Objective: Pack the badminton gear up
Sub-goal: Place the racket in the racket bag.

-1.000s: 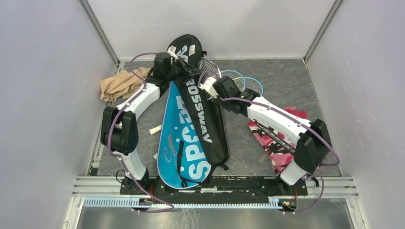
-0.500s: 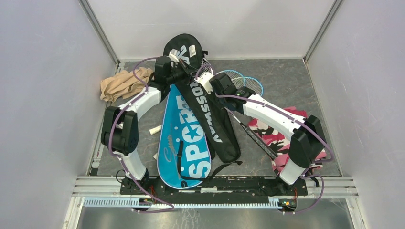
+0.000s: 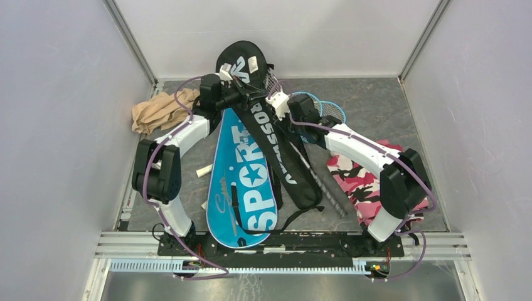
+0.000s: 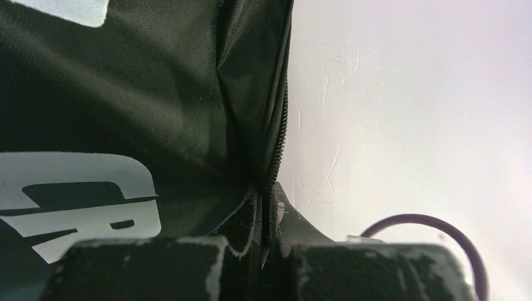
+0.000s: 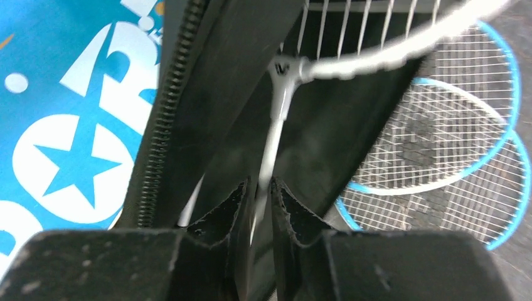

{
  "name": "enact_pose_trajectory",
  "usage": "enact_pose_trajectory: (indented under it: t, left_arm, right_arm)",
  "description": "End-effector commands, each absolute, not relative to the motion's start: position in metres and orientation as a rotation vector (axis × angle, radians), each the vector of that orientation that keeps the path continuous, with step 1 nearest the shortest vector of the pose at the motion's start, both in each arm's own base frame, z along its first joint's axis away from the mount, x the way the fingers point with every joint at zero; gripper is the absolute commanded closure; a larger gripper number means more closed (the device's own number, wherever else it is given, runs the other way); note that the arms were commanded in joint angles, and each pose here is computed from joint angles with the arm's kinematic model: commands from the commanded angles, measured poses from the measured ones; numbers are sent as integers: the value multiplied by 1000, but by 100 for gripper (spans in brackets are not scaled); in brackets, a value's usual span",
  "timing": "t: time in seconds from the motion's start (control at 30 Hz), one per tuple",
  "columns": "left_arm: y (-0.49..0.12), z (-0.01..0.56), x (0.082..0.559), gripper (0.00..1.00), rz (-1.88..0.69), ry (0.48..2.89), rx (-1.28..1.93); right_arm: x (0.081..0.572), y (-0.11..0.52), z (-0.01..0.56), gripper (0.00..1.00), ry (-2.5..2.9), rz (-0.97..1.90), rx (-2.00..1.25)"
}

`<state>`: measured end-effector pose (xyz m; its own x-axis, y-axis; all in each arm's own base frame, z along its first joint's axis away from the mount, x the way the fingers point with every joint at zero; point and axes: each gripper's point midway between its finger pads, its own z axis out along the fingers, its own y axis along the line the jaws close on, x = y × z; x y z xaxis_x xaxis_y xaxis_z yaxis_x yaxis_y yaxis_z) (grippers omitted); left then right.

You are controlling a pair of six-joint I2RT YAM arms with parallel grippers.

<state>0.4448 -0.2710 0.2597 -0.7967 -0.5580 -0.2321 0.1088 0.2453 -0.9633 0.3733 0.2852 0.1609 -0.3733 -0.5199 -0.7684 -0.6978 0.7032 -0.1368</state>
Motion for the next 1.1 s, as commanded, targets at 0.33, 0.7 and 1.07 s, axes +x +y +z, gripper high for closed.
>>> enact_pose_trajectory:
  t: [0.33,0.7,1.07]
  left_arm:
    - [-276,300,439,98,-1704,1871,-279]
    - [-279,302,445,98,-1697,1855,-210]
    - [-279,306,443,98,-1677,1840,-149]
  right_arm:
    - [347,249,156,58,2022,451,-1005]
    - [268,211,129,25,2038,560,-1221]
    - [233,199,87,27,2113,644,-1333]
